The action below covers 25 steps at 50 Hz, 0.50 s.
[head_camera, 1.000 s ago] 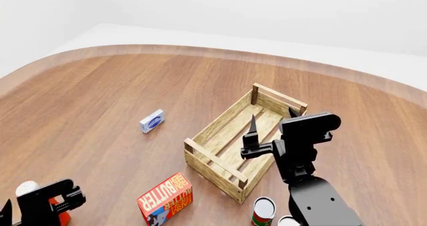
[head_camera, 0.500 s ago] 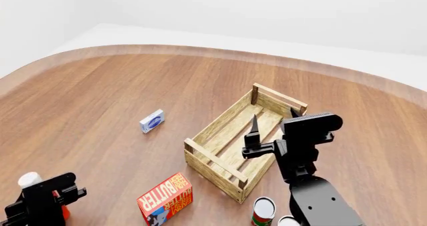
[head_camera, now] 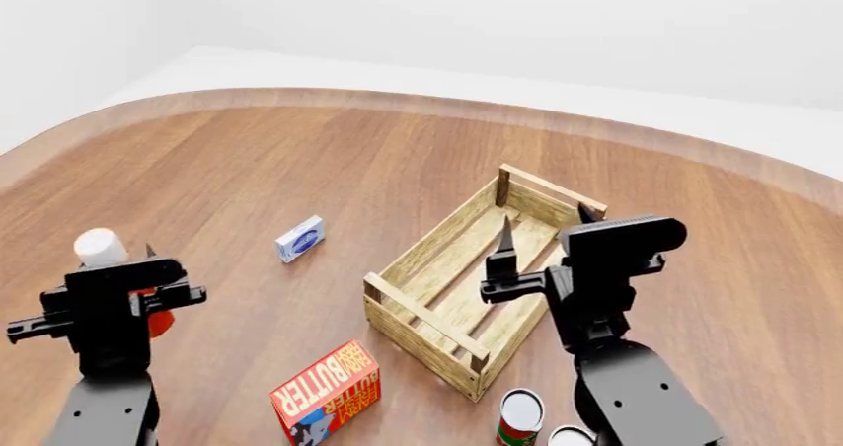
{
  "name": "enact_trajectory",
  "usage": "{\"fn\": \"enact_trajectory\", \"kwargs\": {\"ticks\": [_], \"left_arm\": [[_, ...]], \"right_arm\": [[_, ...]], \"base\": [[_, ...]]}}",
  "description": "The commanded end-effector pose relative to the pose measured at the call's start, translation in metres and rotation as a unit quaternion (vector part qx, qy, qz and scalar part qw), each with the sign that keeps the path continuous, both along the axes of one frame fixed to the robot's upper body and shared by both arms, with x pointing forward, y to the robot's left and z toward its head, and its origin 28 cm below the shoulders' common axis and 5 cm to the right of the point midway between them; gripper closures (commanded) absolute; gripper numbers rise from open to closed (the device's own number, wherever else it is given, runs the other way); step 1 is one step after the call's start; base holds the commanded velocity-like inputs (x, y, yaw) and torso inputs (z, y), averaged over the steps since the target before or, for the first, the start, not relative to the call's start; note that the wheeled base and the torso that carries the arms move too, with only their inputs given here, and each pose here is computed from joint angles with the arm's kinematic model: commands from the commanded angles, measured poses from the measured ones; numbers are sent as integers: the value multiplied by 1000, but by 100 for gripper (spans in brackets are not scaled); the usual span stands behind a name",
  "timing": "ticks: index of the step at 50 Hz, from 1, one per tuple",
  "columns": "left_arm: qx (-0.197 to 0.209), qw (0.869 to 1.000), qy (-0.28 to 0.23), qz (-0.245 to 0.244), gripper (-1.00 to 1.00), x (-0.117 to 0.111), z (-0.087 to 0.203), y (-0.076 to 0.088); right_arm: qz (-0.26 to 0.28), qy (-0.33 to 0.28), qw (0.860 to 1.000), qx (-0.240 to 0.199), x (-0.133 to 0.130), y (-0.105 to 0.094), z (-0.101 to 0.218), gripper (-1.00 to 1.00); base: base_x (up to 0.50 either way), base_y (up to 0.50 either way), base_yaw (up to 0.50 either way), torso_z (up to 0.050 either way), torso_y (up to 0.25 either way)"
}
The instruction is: Pick up the ketchup, and put it in the wooden tray.
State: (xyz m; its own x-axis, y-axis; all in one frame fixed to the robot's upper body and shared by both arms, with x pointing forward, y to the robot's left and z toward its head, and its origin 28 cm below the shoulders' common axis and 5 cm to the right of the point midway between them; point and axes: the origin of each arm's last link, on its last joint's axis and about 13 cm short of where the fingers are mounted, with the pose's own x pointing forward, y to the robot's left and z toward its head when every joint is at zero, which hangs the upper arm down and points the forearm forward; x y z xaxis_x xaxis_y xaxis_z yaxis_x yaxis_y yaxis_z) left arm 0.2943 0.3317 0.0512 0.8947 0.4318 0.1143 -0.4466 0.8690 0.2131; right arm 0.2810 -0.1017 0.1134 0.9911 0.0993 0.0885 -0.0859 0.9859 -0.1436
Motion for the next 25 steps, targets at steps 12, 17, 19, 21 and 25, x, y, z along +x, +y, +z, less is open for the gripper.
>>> {"fn": "enact_trajectory", "kwargs": {"ticks": [12, 17, 19, 21, 25], "left_arm": [[-11, 986, -16, -163, 100, 71, 70, -58], [-17, 979, -18, -201, 100, 88, 82, -75], [-19, 977, -20, -213, 100, 94, 87, -82], [-20, 974, -21, -224, 100, 99, 92, -88], [-20, 968, -18, -250, 100, 111, 99, -104]], "right_arm": [[-27, -19, 999, 7, 3, -12, 19, -100], [-38, -20, 999, 6, 2, -17, 23, -100], [-42, -21, 999, 5, 1, -19, 25, -100], [-46, -21, 999, 5, 0, -21, 26, -100], [-59, -21, 998, 5, -3, -27, 28, -100]], "base": [[0, 0, 0, 0, 1], [0, 0, 0, 0, 0], [0, 0, 0, 0, 0], [0, 0, 0, 0, 0], [0, 0, 0, 0, 0]]}}
